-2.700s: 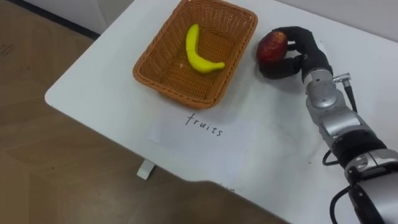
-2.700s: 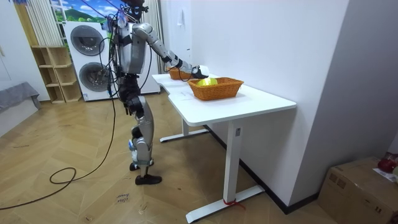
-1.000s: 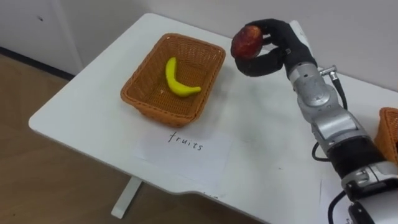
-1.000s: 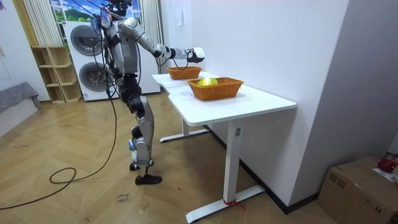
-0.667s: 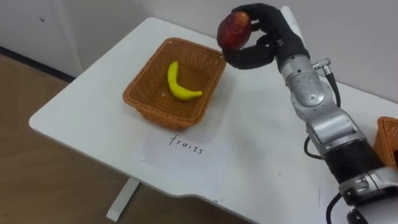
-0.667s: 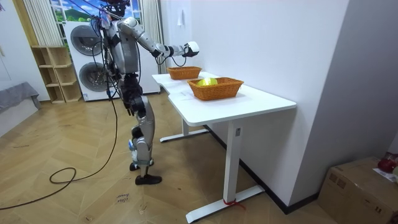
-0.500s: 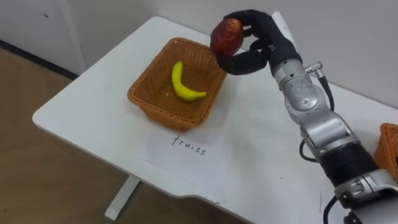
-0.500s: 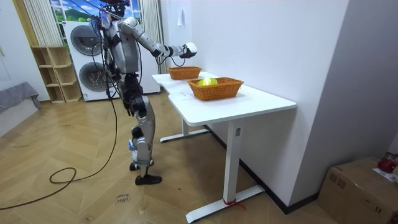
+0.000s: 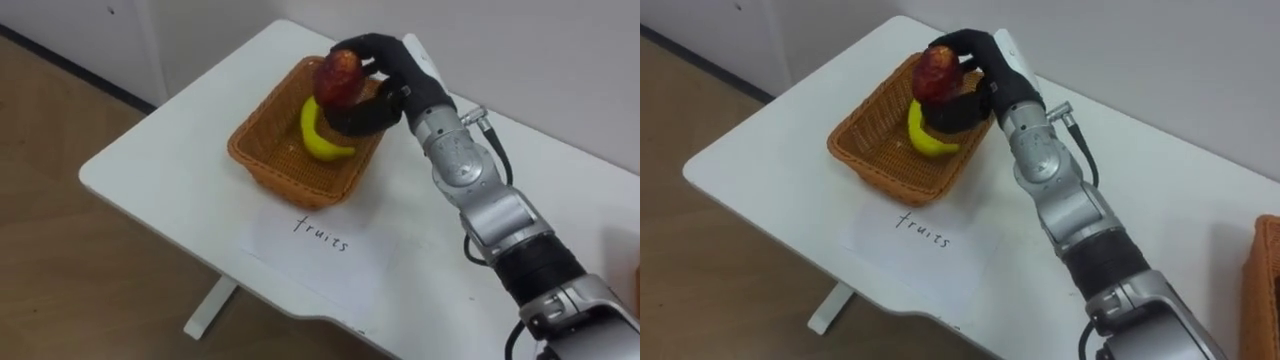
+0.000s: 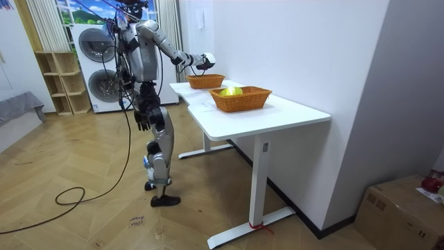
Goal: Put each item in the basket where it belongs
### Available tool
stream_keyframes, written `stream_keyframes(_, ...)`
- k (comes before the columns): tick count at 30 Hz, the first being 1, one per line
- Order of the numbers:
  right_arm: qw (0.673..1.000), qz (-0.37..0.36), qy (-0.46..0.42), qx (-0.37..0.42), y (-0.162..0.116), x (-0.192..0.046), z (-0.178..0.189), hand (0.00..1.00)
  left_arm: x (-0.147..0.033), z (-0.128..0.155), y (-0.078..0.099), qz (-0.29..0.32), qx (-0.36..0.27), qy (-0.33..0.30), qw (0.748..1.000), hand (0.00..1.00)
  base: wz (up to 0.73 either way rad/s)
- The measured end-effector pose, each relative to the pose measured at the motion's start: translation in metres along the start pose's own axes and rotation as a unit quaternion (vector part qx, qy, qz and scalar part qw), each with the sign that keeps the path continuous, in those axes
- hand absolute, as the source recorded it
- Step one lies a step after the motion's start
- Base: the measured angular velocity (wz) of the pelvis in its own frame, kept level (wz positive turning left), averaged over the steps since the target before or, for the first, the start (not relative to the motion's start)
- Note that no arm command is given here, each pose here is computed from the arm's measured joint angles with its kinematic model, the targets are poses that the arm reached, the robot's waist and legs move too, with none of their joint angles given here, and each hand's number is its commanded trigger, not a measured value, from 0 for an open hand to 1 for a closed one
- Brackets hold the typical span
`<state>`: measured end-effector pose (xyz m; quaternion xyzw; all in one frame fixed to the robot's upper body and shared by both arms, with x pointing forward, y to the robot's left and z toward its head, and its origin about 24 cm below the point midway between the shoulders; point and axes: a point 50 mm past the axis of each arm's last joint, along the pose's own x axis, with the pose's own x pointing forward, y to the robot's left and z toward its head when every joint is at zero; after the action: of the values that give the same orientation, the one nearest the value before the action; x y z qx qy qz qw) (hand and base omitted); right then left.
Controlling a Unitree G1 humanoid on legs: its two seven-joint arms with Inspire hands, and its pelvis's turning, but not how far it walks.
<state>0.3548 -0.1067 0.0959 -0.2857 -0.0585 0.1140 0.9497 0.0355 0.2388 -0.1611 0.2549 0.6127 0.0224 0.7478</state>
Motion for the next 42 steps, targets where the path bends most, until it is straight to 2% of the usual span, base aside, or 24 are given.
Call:
stream_keyframes(7, 1.0, 0.007, 0.002, -0.001, 0.002, 0.0, 0.0, 1.0, 0.0, 0.003, 0.001, 0.004, -0.001, -0.006, 1.0, 0.0, 0.01)
stream_keyframes(21, 0.998, 0.066, 0.012, -0.009, 0.018, -0.002, -0.002, 1.0, -0.001, 0.0, -0.002, 0.0, 0.003, -0.003, 1.0, 0.0, 0.0)
stream_keyframes(22, 0.998, 0.067, 0.012, -0.009, 0.019, -0.002, -0.002, 0.92, -0.001, 0.0, -0.002, -0.001, 0.003, -0.003, 1.0, 0.0, 0.0)
stream_keyframes(23, 0.998, 0.068, 0.012, -0.009, 0.019, -0.002, -0.002, 0.64, -0.001, 0.0, -0.002, -0.001, 0.003, -0.003, 1.0, 0.0, 0.0)
stream_keyframes(24, 0.998, 0.068, 0.012, -0.009, 0.019, -0.002, -0.002, 0.53, -0.001, 0.0, -0.002, -0.001, 0.003, -0.003, 1.0, 0.0, 0.0)
stream_keyframes(25, 0.998, 0.068, 0.012, -0.009, 0.019, -0.002, -0.002, 0.2, -0.001, 0.0, -0.002, -0.001, 0.003, -0.003, 1.0, 0.0, 0.0)
stream_keyframes(26, 0.998, 0.068, 0.012, -0.009, 0.019, -0.002, -0.002, 0.0, -0.001, 0.0, -0.002, -0.001, 0.004, -0.003, 1.0, 0.0, 0.0)
stream_keyframes(42, 0.997, 0.073, 0.012, -0.008, 0.019, -0.002, -0.002, 0.0, -0.001, 0.001, -0.001, 0.0, 0.003, -0.006, 1.0, 0.0, 0.0)
